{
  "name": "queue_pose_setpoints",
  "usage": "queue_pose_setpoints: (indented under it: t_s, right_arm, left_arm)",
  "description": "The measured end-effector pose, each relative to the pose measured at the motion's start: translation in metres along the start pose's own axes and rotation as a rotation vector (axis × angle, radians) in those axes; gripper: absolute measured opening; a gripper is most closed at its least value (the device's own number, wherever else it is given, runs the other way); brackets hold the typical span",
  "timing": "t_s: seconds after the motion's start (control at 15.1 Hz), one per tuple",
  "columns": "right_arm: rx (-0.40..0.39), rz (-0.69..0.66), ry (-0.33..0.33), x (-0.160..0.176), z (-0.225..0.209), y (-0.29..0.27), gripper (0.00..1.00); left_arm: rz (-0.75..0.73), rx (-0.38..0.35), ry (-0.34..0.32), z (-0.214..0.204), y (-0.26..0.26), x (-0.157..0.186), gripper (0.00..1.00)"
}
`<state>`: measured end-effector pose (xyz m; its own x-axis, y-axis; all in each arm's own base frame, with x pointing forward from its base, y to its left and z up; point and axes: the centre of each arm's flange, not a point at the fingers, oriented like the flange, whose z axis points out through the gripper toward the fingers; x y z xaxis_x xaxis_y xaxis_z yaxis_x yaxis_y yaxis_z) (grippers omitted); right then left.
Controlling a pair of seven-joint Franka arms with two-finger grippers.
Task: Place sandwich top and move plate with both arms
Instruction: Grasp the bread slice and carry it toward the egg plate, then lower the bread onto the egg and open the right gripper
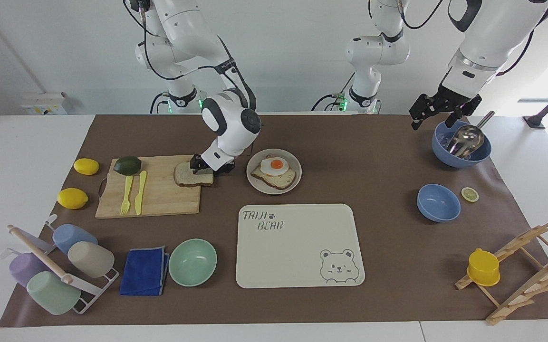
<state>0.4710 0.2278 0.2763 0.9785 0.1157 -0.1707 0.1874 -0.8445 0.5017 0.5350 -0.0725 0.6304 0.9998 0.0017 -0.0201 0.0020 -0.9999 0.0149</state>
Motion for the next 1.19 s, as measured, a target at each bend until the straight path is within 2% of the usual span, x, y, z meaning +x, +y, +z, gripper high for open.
queue_pose_setpoints:
  t_s: [0.33,0.4,0.46,0.66,0.73,0.86,1.19]
  right_arm:
    - [-0.027,-0.006,0.003,0.002,-0.012,0.007,0.20]
    - [-0.031,-0.005,0.010,0.004,-0.024,0.006,0.14]
    - [-0.022,-0.005,0.027,0.006,-0.047,0.000,0.14]
    - [0.098,-0.036,0.103,-0.006,-0.151,-0.058,0.14]
    - [0.119,-0.042,0.125,-0.014,-0.174,-0.075,0.12]
    - [0.131,-0.037,0.139,-0.022,-0.185,-0.101,0.10]
    - [0.149,-0.023,0.151,-0.019,-0.167,-0.135,0.10]
  left_arm:
    - [0.000,0.000,0.000,0.000,0.000,0.000,1.00]
    - [0.000,0.000,0.000,0.000,0.000,0.000,1.00]
    - [0.000,0.000,0.000,0.000,0.000,0.000,1.00]
    - [0.000,0.000,0.000,0.000,0.000,0.000,1.00]
    - [0.000,0.000,0.000,0.000,0.000,0.000,1.00]
    - [0.000,0.000,0.000,0.000,0.000,0.000,1.00]
    - [0.000,0.000,0.000,0.000,0.000,0.000,1.00]
